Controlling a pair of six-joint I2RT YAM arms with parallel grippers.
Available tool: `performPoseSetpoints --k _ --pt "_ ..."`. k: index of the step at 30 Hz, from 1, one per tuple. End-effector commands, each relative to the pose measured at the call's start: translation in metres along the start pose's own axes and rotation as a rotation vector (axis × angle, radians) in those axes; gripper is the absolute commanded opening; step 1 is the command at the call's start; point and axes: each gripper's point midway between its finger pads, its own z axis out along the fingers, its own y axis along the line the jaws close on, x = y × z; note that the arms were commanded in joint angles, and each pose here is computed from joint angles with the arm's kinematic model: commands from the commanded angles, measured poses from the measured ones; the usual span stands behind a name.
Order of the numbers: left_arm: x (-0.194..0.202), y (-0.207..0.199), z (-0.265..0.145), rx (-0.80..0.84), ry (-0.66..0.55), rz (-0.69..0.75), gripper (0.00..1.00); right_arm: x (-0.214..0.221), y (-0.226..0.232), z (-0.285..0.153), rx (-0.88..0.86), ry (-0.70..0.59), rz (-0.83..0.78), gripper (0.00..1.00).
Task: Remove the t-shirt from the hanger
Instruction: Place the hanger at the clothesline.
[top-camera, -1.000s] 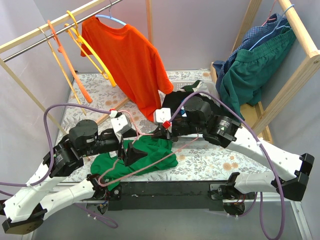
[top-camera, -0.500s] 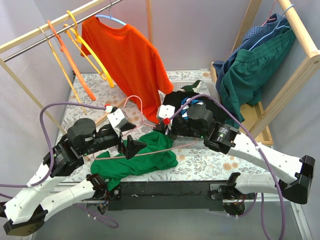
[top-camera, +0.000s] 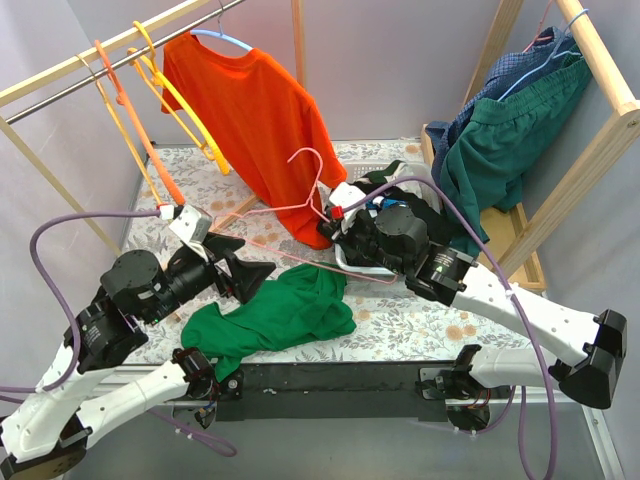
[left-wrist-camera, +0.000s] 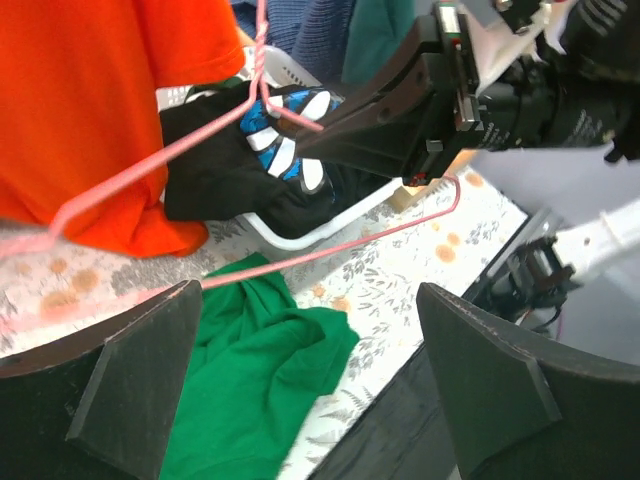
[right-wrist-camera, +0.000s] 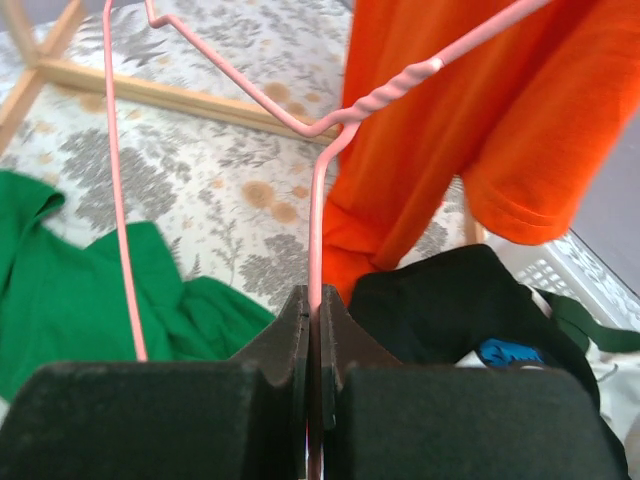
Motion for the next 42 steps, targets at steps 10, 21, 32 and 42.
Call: performPoseSetpoints --k 10,21,32,42 --pt "0.046 -0.006 0.050 0.011 0.042 -0.302 0.79 -0.064 -0.003 0.032 0.052 -0.127 0.169 0.01" --pt "0.029 -0.003 0.067 0.017 -0.116 -0.370 0.73 -0.079 0.017 0.054 0.027 -0.158 0.262 0.01" --pt "0.044 -0.014 0.088 0.038 -0.077 -0.364 0.68 -0.093 0.037 0.063 0.018 -0.179 0.279 0.01" --pt "0.070 -0.027 0.100 -0.054 -0.038 -0.290 0.66 -0.107 0.041 0.061 0.010 -0.205 0.279 0.01"
